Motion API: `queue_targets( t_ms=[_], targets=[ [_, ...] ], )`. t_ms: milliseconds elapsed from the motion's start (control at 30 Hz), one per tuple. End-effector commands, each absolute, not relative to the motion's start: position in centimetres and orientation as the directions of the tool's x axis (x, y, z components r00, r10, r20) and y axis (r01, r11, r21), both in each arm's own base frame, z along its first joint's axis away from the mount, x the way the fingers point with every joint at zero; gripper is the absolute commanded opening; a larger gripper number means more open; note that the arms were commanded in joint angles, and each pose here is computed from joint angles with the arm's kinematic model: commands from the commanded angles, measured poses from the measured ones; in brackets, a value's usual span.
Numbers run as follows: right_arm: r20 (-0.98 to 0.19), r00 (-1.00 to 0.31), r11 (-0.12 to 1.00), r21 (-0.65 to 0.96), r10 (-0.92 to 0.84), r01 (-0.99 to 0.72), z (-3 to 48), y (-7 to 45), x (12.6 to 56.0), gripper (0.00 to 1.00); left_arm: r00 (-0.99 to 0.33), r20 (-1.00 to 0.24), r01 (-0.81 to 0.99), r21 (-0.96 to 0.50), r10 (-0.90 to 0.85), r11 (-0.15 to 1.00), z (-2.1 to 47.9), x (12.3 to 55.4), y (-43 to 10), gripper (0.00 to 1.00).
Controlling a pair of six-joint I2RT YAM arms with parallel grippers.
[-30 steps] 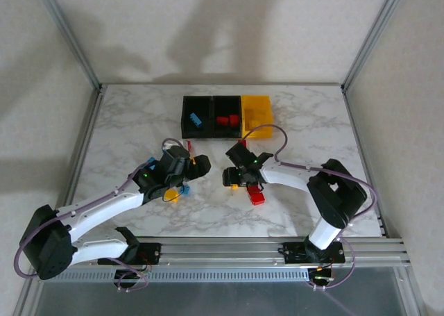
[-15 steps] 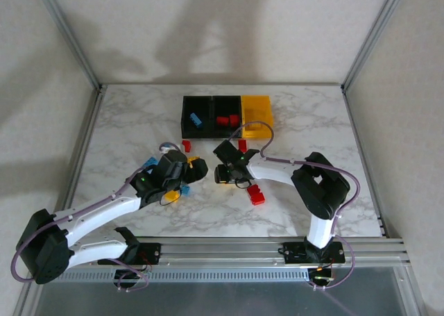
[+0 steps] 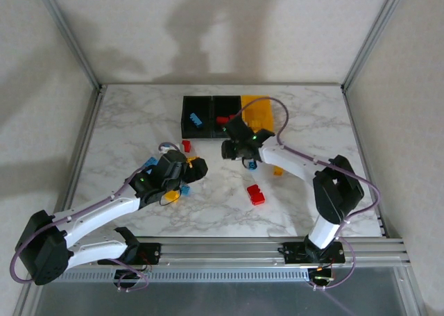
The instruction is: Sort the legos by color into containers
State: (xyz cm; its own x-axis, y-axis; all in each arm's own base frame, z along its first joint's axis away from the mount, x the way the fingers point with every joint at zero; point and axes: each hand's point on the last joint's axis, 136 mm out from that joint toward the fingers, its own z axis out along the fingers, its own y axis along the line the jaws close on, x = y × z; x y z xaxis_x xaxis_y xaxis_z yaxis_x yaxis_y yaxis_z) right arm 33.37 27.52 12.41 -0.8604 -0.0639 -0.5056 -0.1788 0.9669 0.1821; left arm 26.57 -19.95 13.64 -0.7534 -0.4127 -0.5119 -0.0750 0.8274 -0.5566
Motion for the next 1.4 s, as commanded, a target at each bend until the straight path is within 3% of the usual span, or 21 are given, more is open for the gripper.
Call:
queue_targets(
  t_ms=[0, 267, 633, 967, 1367],
  targets=[
    [-0.554, -0.831, 0.984, 0.11, -0.057, -0.14, 14.7, 23.9, 36.3, 0.45, -0.72, -0.536, -0.063, -0.582, -0.441, 0.811, 15.5, 27.7, -20.4, 0.82],
    [-0.604, -0.795, 0.991, 0.131, 0.053, -0.033, 15.8, 20.0, 44.0, 0.45, -0.725, -0.536, -0.048, -0.588, -0.433, 0.808, 16.1, 28.4, -21.4, 0.81],
    [-0.569, -0.815, 0.99, 0.133, 0.11, 0.04, 12.0, 18.2, 51.9, 0.46, -0.732, -0.529, -0.059, -0.578, -0.429, 0.814, 15.5, 28.3, -21.3, 0.81],
    [-0.531, -0.84, 0.992, 0.117, 0.108, 0.053, 9.0, 18.4, 54.4, 0.48, -0.738, -0.528, -0.062, -0.566, -0.419, 0.822, 15.1, 28.4, -21.4, 0.81],
    [-0.536, -0.836, 0.99, 0.128, 0.114, 0.053, 9.2, 18.7, 54.7, 0.61, -0.74, -0.529, -0.06, -0.563, -0.415, 0.825, 15.1, 28.5, -21.4, 0.81]
  ],
)
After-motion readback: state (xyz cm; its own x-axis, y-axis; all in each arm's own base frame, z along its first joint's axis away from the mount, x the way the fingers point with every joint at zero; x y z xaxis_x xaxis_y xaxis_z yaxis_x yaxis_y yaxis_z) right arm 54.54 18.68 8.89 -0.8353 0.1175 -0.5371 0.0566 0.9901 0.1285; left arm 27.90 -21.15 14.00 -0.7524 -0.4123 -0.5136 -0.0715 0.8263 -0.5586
